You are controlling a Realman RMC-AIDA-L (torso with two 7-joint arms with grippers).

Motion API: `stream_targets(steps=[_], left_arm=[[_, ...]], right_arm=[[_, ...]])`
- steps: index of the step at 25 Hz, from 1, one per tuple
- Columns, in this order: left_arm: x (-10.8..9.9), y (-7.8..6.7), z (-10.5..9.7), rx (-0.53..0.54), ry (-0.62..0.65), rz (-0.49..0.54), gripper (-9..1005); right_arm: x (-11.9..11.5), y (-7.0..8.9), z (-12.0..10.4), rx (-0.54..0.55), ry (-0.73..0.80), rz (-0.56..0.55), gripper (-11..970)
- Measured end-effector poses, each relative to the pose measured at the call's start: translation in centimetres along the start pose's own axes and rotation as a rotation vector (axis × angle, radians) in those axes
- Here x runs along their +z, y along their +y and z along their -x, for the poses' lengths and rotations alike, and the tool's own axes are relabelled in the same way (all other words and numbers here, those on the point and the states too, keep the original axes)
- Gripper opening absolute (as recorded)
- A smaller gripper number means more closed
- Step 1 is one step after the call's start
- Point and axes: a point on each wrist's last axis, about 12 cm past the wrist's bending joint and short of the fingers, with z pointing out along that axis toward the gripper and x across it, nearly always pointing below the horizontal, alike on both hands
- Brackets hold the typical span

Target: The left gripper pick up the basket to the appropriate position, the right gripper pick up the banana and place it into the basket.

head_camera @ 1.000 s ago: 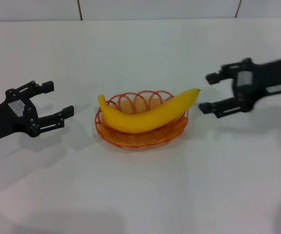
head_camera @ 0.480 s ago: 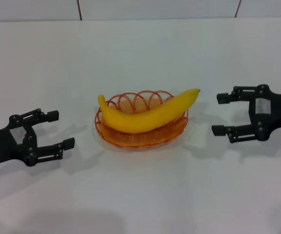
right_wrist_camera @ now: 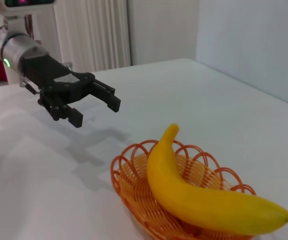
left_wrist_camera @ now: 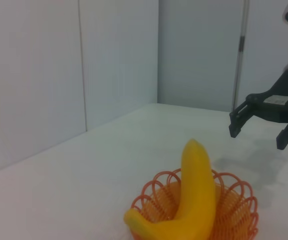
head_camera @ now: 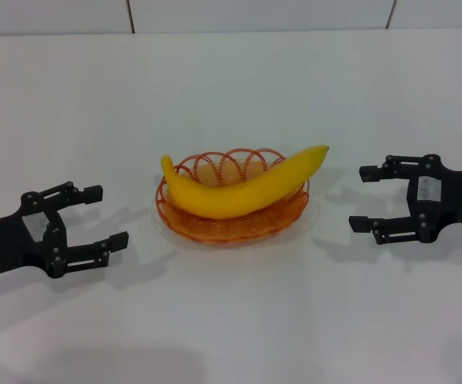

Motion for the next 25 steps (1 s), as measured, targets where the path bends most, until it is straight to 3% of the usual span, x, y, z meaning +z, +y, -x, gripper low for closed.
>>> stream_targets(steps=[25], left_arm=[[0.19,0.0,0.06,0.002,-0.002,-0.001,860]], right_arm=[[0.01,-0.04,0.22,-0.004,-0.013,0.004,831]])
